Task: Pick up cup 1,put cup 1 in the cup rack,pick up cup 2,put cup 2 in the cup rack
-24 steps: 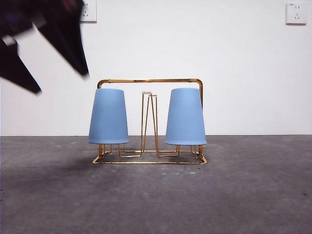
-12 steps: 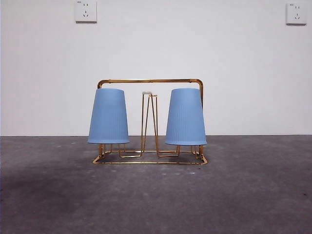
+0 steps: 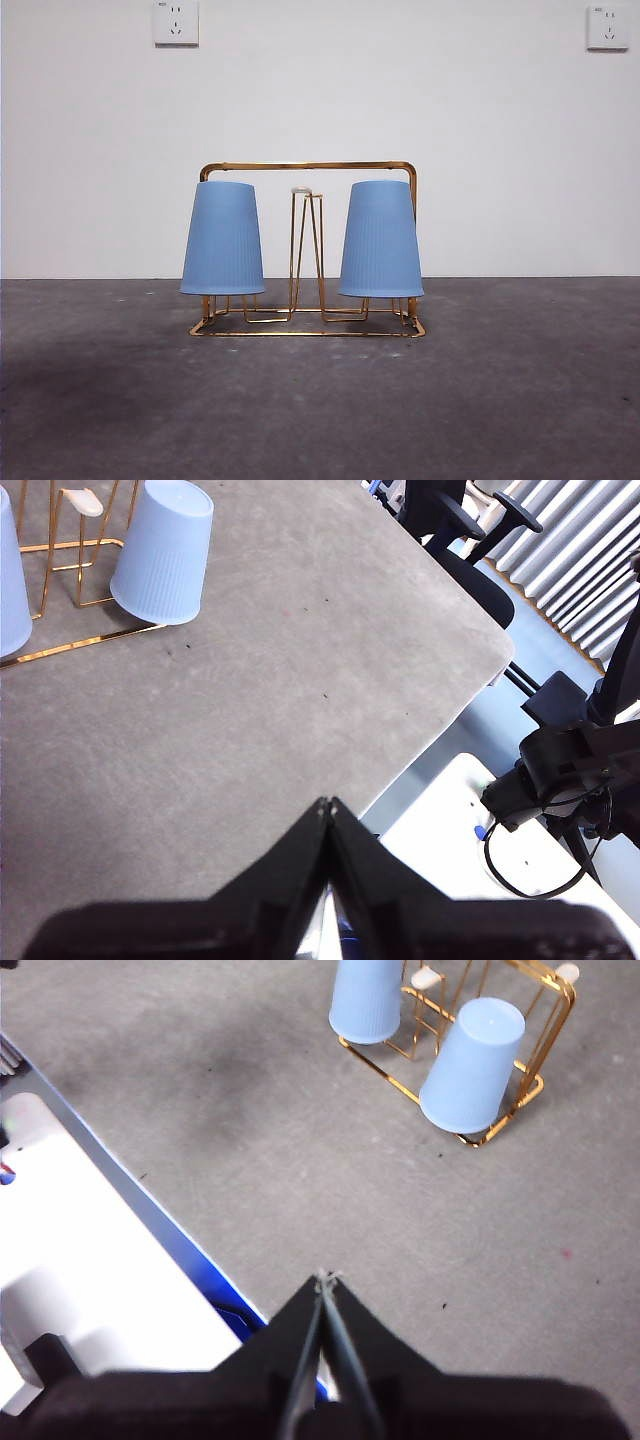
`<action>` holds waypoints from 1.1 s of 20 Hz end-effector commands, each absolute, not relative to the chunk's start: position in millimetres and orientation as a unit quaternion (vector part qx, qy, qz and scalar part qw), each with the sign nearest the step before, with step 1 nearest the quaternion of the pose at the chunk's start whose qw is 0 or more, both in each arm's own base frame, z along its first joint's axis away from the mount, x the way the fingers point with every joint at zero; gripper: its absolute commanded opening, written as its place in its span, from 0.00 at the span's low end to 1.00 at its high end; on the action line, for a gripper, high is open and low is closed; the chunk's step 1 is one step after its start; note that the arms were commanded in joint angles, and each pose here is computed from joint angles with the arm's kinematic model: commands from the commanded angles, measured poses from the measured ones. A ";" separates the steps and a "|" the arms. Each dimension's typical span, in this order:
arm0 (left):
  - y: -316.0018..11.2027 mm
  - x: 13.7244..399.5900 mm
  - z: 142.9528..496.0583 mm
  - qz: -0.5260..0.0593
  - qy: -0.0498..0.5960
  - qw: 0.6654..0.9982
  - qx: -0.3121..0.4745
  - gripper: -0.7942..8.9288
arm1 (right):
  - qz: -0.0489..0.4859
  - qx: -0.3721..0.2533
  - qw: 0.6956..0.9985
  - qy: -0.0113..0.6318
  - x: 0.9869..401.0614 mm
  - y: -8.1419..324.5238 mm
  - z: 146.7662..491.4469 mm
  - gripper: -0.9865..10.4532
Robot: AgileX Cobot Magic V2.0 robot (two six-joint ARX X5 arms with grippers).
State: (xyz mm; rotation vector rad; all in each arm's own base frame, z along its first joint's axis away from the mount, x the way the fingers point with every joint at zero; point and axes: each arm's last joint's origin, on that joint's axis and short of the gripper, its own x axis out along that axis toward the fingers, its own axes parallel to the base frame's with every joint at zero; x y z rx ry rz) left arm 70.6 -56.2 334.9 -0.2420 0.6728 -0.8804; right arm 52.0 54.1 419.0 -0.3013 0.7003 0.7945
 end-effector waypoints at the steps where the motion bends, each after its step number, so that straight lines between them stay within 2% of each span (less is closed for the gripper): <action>1: -56.8 71.0 334.8 -0.421 0.316 0.843 -0.112 0.08 | 0.362 -0.145 0.851 0.352 54.1 55.4 415.1 0.09; 15: -58.6 74.2 333.4 -0.421 0.322 0.841 -0.105 0.08 | 0.328 -0.167 0.854 0.367 66.3 64.8 412.0 0.09; 19: -60.9 79.2 337.0 -0.424 0.290 0.854 -0.082 0.08 | 0.327 -0.167 0.854 0.368 66.6 65.0 411.9 0.09; 22: -63.3 85.9 343.6 -0.428 0.220 0.877 -0.018 0.08 | 0.327 -0.167 0.854 0.368 66.6 65.0 411.9 0.09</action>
